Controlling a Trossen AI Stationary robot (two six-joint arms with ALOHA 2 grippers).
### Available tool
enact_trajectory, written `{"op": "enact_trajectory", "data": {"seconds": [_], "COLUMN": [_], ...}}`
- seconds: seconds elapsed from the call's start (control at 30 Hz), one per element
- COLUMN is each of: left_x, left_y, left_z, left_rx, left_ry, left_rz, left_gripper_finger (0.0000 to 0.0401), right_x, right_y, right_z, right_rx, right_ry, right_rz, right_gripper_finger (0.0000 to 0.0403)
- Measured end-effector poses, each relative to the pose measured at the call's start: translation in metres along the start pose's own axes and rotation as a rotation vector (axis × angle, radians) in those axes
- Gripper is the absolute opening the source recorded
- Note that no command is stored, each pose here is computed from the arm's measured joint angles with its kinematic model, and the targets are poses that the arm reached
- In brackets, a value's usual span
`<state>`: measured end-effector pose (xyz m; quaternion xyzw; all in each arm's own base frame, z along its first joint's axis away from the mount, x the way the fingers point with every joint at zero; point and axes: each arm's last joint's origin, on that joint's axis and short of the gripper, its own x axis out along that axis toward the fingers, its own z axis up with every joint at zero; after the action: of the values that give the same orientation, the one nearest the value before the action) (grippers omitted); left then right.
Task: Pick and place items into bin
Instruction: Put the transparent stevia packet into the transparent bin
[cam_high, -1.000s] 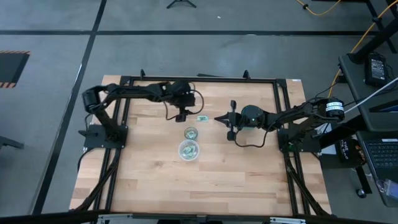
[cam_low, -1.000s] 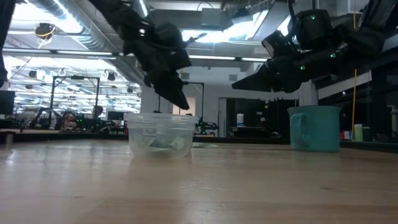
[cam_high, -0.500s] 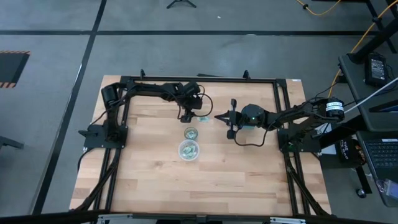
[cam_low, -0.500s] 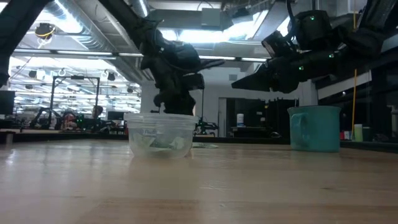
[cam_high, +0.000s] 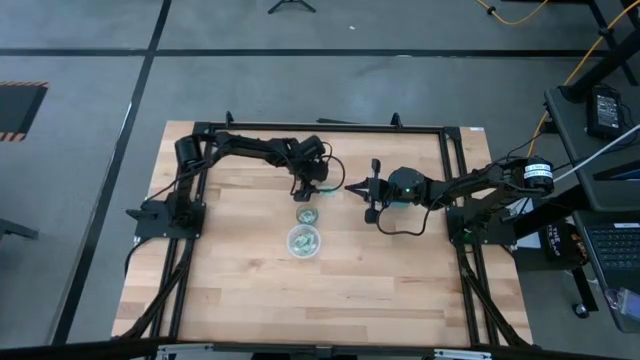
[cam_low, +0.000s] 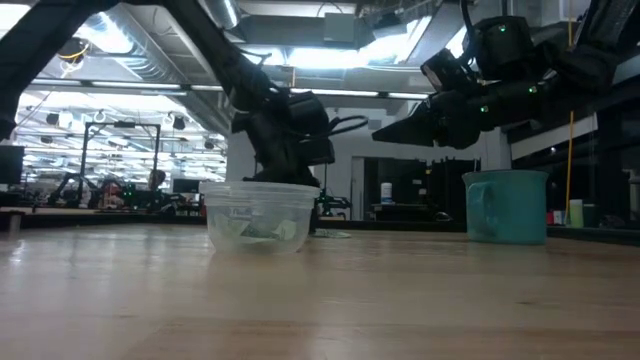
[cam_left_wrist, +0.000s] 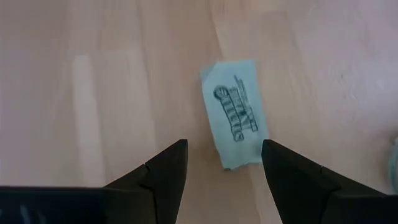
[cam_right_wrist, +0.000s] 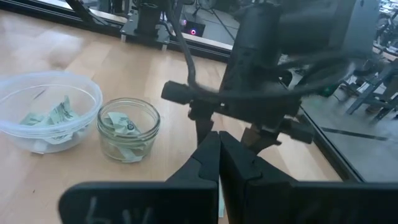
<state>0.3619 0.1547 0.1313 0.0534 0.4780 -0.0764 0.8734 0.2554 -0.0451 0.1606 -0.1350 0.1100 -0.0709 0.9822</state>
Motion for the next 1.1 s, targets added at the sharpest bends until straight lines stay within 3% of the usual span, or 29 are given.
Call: {"op": "enact_trajectory", "data": {"seconds": [0.37, 0.53, 0.8, 1.1], "left_x": [0.0049, 0.005, 0.0048, -0.0037], "left_y": [0.0009, 0.001, 0.0018, 0.0004], "left_z": [-0.0026, -0.0027, -0.0032, -0.0045], "left_rx": [0.014, 0.019, 0.018, 0.055], "left_ry": [0.023, 0.024, 0.029, 0.057], "left_rz": [0.017, 0.019, 0.027, 0.019], "left_gripper_finger": [0.0188, 0.0136, 0.0017, 0.0006], "right_x": [0.0, 0.0, 0.0, 0.0], "right_y": [0.0, 0.0, 0.0001, 0.0004], "right_z": [0.0, 0.0, -0.0003, -0.0014], "right_rx": [0.001, 0.001, 0.002, 0.002], "right_ry": [0.0, 0.0, 0.003, 0.014], "right_rz": [0.0, 0.0, 0.001, 0.004], "right_gripper_finger": [0.0004, 0.0004, 0.0004, 0.0004]}}
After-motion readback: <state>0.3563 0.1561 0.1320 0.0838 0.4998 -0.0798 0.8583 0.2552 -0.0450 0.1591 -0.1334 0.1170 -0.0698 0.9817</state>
